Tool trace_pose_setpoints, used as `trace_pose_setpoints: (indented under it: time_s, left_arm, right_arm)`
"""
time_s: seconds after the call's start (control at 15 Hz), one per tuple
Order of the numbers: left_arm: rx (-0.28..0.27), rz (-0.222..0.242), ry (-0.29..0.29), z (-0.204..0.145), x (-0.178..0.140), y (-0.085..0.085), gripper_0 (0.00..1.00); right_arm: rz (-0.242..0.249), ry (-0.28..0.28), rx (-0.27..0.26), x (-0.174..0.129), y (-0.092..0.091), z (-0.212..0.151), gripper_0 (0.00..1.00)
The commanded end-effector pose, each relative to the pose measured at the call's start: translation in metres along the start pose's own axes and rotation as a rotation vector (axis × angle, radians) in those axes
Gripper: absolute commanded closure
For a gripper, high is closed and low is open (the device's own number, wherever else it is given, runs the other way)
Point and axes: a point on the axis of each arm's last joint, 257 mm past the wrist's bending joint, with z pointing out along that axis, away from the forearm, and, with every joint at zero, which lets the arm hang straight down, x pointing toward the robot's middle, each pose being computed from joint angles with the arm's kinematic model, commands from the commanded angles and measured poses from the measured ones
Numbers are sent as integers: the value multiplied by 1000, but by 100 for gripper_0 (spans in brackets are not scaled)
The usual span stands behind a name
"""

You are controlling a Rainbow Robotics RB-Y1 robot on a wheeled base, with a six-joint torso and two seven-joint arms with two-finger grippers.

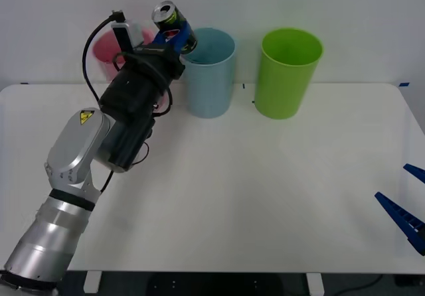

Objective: Grasp the object on the table and drop it into the matching bin: aluminum can to the light blue bin, PET bottle to the pink bin.

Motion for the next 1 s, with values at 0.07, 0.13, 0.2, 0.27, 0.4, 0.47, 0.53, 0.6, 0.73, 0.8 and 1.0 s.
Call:
trace_pose_setpoints:
  time_s: [0.07, 0.13, 0.2, 0.27, 0.4, 0.47, 0.53, 0.6, 0.73, 0.8, 1.0]
  left_arm:
    - [2, 13, 25, 22, 5, 0, 99]
    - [-1, 19, 33, 32, 6, 1, 99]
    - [-3, 24, 45, 41, 8, 0, 99]
    - [-4, 27, 57, 48, 11, 0, 99]
    - [-10, 40, 77, 64, 14, 0, 99]
    - [-14, 50, 87, 72, 15, 1, 99]
    - [-17, 59, 101, 80, 16, 1, 99]
    - [-21, 68, 112, 87, 18, 0, 99]
    - [-35, 87, 132, 99, 19, 2, 99]
    - [-41, 94, 140, 104, 18, 3, 99]
    - [-47, 113, 170, 114, 23, 4, 99]
  right_arm:
    - [0, 0, 0, 0, 0, 0, 0]
    - [0, 0, 0, 0, 0, 0, 0]
    - [0, 0, 0, 0, 0, 0, 0]
    - [0, 0, 0, 0, 0, 0, 0]
    - [0, 0, 0, 0, 0, 0, 0]
    - [0, 0, 0, 0, 0, 0, 0]
    - [0, 0, 0, 0, 0, 0, 0]
    - [0, 0, 0, 0, 0, 0, 0]
    - [0, 0, 0, 0, 0, 0, 0]
    - [0, 0, 0, 0, 0, 0, 0]
    - [0, 0, 0, 0, 0, 0, 0]
